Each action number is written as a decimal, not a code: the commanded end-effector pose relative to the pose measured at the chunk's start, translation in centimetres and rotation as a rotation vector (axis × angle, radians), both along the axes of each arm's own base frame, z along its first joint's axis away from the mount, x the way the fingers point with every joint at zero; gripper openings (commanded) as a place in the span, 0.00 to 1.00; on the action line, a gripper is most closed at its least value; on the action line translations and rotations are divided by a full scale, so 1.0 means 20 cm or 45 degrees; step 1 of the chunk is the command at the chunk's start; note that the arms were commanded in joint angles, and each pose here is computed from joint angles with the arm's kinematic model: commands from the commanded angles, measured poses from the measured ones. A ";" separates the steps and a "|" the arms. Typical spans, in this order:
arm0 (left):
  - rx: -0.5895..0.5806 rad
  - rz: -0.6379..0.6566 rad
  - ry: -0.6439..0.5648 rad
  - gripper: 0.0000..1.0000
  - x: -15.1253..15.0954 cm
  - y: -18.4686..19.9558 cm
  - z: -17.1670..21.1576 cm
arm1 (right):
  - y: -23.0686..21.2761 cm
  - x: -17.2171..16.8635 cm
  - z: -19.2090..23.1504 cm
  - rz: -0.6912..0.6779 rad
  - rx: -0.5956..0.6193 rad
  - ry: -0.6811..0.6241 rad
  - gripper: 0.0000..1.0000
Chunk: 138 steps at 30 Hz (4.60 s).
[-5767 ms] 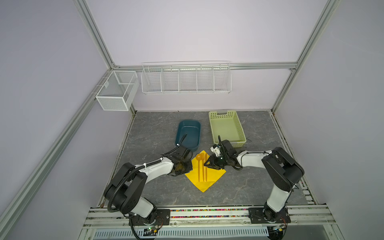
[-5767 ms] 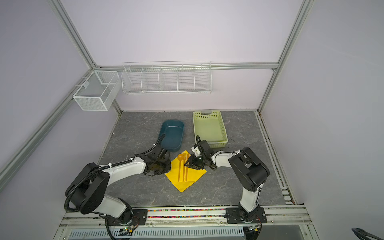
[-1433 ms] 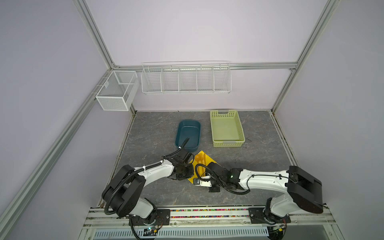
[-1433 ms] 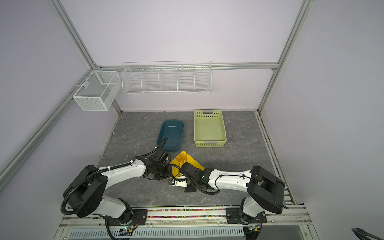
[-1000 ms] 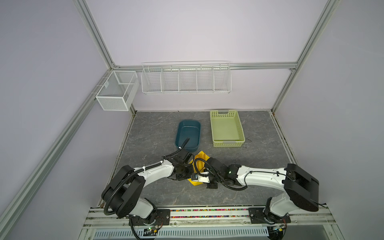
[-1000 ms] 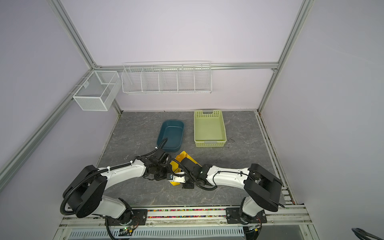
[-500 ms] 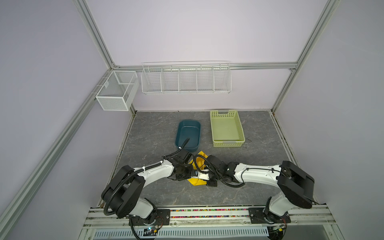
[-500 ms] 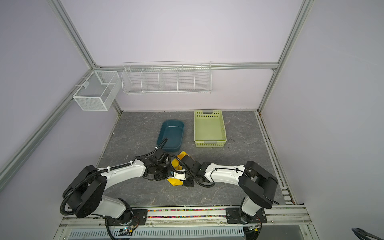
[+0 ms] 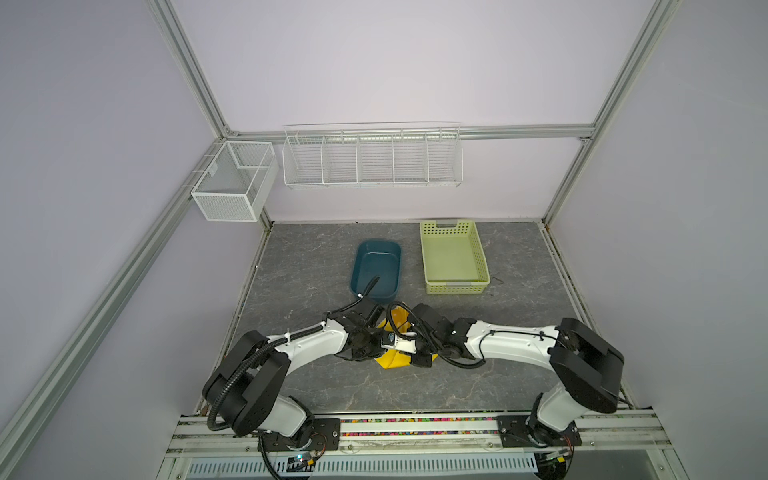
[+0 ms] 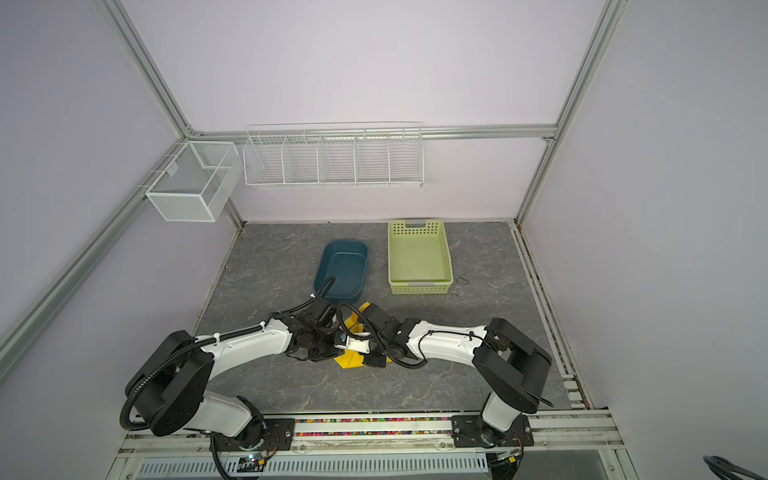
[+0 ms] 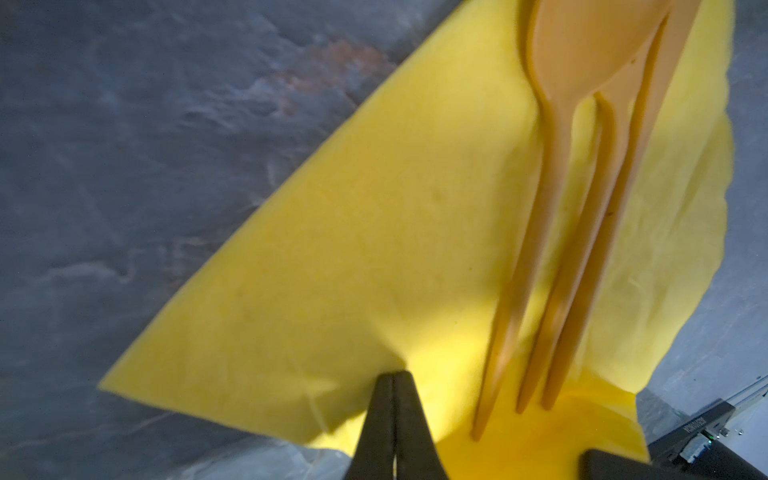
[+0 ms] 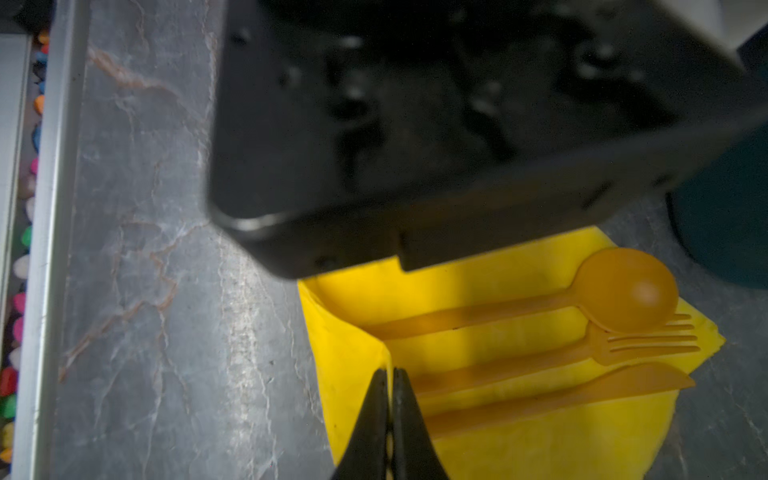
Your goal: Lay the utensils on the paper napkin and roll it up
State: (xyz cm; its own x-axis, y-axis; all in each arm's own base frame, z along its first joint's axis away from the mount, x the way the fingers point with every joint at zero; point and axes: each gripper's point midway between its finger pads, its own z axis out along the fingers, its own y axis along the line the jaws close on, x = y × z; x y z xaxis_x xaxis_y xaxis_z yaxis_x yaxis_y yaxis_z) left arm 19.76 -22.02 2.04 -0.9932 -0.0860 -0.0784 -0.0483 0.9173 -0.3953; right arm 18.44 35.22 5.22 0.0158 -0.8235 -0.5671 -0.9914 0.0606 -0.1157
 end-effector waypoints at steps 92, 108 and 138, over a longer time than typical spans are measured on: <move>-0.383 0.234 0.017 0.00 -0.14 -0.02 0.02 | 0.05 0.10 -0.14 -0.167 0.033 0.208 0.13; -0.448 0.179 -0.010 0.00 -0.13 -0.07 0.09 | 0.05 0.13 -0.16 -0.207 0.023 0.207 0.13; -0.310 0.174 0.029 0.00 -0.15 -0.01 0.01 | -0.07 0.12 0.12 -0.600 0.173 0.355 0.46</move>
